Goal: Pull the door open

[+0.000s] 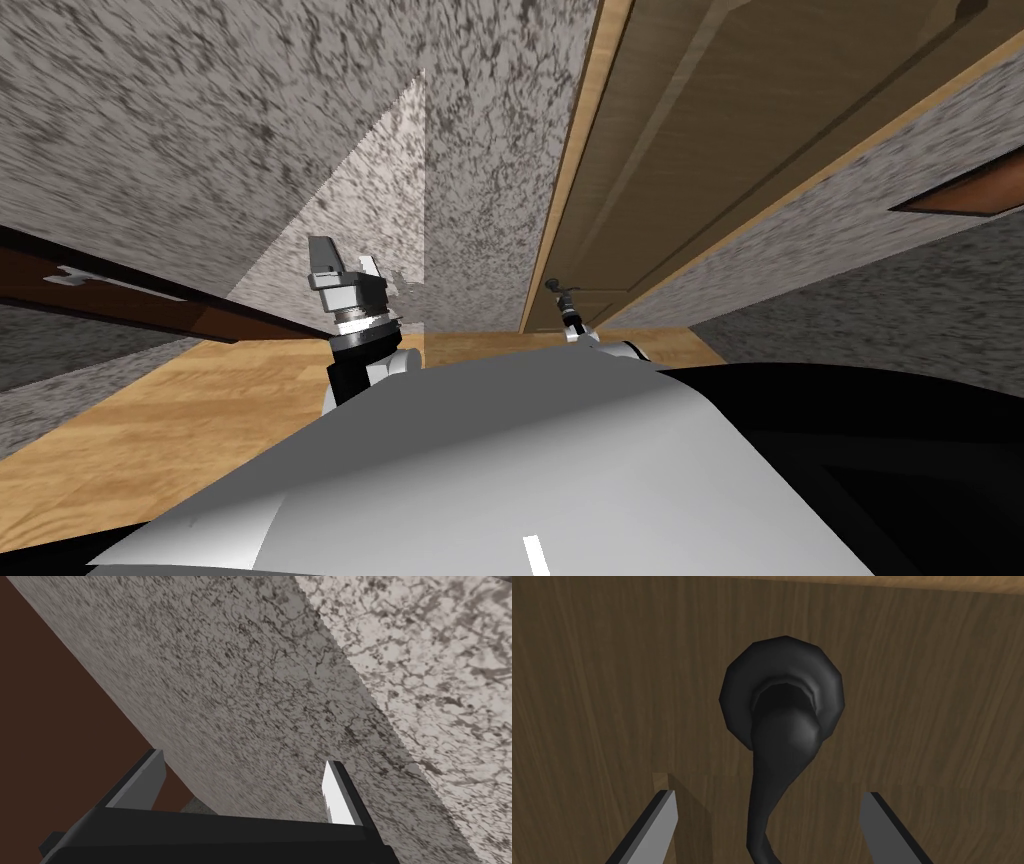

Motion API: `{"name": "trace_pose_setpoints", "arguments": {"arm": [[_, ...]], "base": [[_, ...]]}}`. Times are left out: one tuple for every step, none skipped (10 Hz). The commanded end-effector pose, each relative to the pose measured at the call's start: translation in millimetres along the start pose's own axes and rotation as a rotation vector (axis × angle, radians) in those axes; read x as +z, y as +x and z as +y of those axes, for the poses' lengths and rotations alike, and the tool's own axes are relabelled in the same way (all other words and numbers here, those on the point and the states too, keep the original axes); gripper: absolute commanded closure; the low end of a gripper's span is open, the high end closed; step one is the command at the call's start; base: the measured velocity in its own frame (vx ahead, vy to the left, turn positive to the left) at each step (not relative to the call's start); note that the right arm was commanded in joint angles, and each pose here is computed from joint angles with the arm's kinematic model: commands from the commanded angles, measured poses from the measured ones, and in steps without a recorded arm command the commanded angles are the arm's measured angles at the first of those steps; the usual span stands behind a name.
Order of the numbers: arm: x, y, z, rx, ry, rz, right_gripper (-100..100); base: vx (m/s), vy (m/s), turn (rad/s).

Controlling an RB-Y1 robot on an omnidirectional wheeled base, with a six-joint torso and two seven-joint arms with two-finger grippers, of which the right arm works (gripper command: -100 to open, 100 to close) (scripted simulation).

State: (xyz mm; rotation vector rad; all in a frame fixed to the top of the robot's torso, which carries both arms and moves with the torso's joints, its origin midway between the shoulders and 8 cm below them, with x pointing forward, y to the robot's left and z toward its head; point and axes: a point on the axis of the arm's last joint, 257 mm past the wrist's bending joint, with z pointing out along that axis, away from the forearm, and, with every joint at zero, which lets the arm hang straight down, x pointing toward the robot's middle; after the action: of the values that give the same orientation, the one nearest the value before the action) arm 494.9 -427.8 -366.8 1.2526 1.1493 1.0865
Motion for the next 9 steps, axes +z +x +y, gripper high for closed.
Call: {"name": "trace_pose_setpoints", "arguments": {"arm": [[4.0, 1.3, 7.7, 0.000, -0.016, 0.004, -100], [-4.6, -25.4, 8.3, -0.001, -0.017, -0.029, -100], [-6.8, -32.0, 8.5, -0.001, -0.018, -0.037, -100], [-6.8, -32.0, 8.5, -0.001, -0.018, -0.037, -100], [-6.8, -32.0, 8.5, -0.001, -0.018, -0.037, -100], [-6.1, -31.4, 8.7, 0.000, -0.016, -0.037, -100], [-6.1, -31.4, 8.7, 0.000, -0.016, -0.037, 100], [-6.1, -31.4, 8.7, 0.000, -0.016, -0.037, 100], [-6.1, -31.4, 8.7, 0.000, -0.016, -0.037, 100]], "base": [[0.016, 0.006, -0.015], [0.111, 0.020, 0.274], [0.182, -0.006, 0.160], [0.107, -0.013, 0.000], [0.029, -0.002, -0.013], [0.011, 0.000, -0.002], [0.000, 0.000, 0.000], [-0.005, -0.001, -0.006], [0.000, 0.000, 0.000]]}}
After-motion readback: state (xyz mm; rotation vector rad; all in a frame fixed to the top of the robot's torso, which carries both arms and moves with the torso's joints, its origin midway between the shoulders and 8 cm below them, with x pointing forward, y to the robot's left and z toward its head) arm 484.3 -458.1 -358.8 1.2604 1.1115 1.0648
